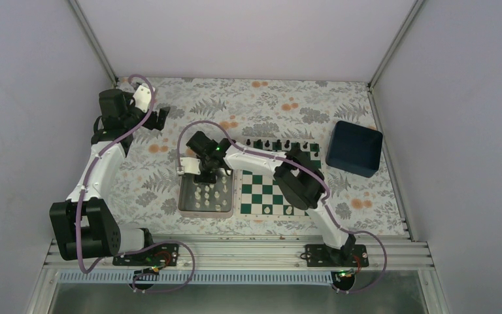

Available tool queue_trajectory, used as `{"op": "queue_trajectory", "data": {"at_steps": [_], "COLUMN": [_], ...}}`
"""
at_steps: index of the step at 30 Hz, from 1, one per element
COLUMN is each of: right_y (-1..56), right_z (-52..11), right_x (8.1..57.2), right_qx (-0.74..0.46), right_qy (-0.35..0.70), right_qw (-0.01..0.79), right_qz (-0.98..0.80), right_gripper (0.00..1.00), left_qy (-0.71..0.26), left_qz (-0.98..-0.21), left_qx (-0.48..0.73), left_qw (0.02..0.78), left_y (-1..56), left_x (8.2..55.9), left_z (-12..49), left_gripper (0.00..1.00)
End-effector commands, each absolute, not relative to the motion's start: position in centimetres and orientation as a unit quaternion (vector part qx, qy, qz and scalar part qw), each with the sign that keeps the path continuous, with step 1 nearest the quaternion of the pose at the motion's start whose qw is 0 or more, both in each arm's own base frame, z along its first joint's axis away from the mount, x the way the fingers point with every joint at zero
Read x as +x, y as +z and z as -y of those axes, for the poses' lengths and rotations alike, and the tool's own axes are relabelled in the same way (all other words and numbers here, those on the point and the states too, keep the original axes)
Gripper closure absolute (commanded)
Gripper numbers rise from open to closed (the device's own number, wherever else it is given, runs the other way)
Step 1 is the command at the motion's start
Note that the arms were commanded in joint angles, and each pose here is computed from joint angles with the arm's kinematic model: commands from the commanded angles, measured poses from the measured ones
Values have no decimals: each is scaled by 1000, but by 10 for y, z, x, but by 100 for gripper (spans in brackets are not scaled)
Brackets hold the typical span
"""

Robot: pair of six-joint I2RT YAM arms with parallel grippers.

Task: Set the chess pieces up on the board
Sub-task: Pick up the chess piece from the storage box, then place the chess piece on the chessboard.

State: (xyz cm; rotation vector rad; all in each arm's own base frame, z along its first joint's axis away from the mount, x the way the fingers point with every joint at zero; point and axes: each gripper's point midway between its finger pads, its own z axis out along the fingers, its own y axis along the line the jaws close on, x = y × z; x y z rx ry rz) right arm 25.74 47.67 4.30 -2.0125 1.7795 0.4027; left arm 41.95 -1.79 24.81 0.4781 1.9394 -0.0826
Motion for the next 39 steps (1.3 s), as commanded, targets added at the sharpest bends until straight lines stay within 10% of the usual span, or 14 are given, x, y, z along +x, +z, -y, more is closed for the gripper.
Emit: {"op": "queue_trajectory", "data": {"at_steps": [1, 21, 39], "right_y": [45, 122, 135], "right_z": [-490, -460, -192], "right_x": [256, 253, 229], "right_qx": [-720, -705, -585], "right_qy": [161, 175, 87], "right_qw": [221, 268, 252], "right_qz": [-638, -633, -766], "right_gripper": [66, 96, 95], "left_qy": [-28, -21, -20], "left_qz": [-806, -807, -812], "left_qx": [208, 206, 199], "left_qw": [553, 554, 548], "left_y": [256, 256, 255], "left_x": [418, 418, 423], "left_z": [18, 15, 13], "left_gripper": [0, 0, 0]}}
